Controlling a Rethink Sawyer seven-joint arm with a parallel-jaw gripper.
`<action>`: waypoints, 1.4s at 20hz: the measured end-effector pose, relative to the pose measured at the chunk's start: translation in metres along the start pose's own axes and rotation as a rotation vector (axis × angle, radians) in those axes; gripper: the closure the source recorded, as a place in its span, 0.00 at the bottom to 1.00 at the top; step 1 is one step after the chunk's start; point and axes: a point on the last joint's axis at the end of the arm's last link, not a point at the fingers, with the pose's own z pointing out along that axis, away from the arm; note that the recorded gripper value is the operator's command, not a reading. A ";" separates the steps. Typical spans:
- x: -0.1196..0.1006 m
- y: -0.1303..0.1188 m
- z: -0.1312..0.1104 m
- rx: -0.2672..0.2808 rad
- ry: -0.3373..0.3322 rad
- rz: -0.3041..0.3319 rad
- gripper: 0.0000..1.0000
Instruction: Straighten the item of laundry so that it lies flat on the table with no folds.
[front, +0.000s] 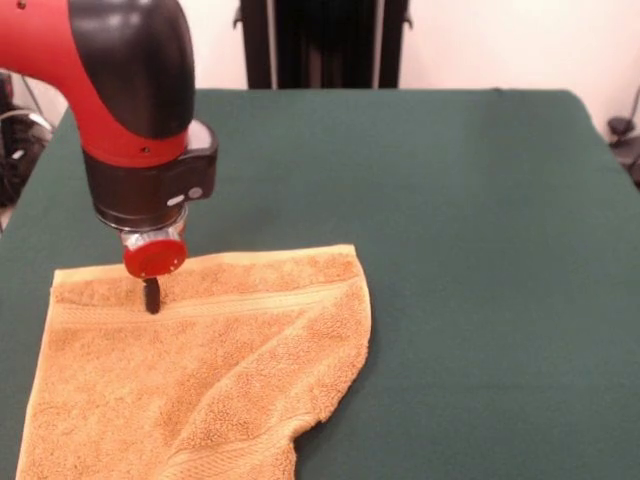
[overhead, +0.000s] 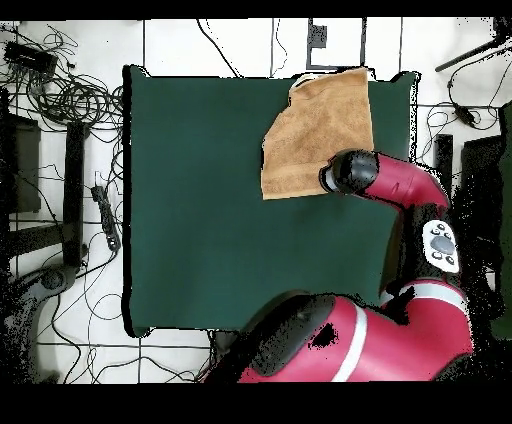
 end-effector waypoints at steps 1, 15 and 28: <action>0.002 -0.001 -0.001 0.009 -0.007 -0.002 0.00; 0.015 -0.043 0.000 0.123 -0.002 0.128 0.00; 0.014 -0.075 0.002 0.172 0.022 0.203 0.00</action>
